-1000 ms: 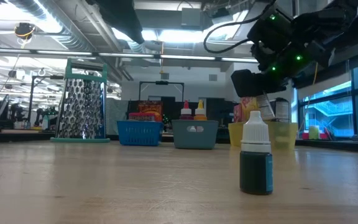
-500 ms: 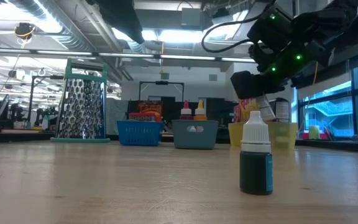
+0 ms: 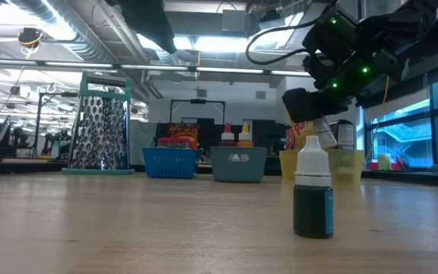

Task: Pick & Place Kitchen Items
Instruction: Put the yellow cereal box into the yellow bin, then put the small black food coloring bottle into the dark green bin

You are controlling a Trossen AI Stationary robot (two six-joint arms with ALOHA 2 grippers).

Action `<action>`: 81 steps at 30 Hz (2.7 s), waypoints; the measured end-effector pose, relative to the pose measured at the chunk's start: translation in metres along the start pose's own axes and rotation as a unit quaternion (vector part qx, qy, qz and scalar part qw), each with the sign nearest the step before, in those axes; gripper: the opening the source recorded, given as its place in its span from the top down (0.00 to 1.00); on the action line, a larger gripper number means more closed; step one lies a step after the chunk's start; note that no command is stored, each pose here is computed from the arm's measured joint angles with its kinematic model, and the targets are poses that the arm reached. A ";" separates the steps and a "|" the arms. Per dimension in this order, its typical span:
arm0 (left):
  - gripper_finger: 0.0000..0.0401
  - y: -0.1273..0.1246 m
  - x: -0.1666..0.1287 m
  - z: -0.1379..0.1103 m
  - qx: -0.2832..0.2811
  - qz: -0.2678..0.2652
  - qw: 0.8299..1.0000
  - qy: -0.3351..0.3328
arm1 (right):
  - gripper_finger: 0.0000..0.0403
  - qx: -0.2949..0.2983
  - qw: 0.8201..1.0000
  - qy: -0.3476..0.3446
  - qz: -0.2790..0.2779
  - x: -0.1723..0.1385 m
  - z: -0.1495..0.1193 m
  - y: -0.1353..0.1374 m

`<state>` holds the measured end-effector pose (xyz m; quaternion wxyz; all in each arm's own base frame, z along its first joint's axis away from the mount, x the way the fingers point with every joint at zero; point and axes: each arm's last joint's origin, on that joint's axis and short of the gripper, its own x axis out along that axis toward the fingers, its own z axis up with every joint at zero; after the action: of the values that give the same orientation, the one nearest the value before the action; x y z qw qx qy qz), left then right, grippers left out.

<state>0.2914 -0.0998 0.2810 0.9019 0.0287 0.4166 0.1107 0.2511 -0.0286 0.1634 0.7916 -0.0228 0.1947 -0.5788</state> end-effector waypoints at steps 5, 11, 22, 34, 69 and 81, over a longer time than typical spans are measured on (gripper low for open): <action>0.40 0.000 0.000 0.000 0.000 0.000 1.000 0.000 | 0.65 -0.003 1.000 0.000 0.001 0.000 0.000 0.000; 0.40 0.000 0.000 0.000 -0.001 0.000 1.000 0.000 | 0.57 -0.013 1.000 0.001 0.002 0.000 0.000 0.000; 0.40 0.000 0.000 0.000 0.000 0.000 1.000 0.000 | 0.45 -0.012 1.000 0.000 0.002 0.000 0.000 0.000; 0.40 0.000 0.000 0.000 0.000 0.000 1.000 0.000 | 0.45 -0.048 0.998 -0.044 -0.020 -0.015 0.005 0.004; 0.40 -0.010 -0.004 -0.004 -0.039 -0.038 0.998 0.012 | 0.45 -0.190 0.760 -0.228 0.579 -0.234 -0.004 -0.011; 0.40 -0.032 0.006 -0.009 -0.001 -0.054 0.998 0.011 | 0.45 -0.151 0.723 -0.180 0.650 -0.237 -0.006 -0.010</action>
<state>0.2946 -0.1297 0.2660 0.9019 0.0043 0.4274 0.0627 0.1795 0.1886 0.2278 0.9800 -0.1132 0.1005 0.1292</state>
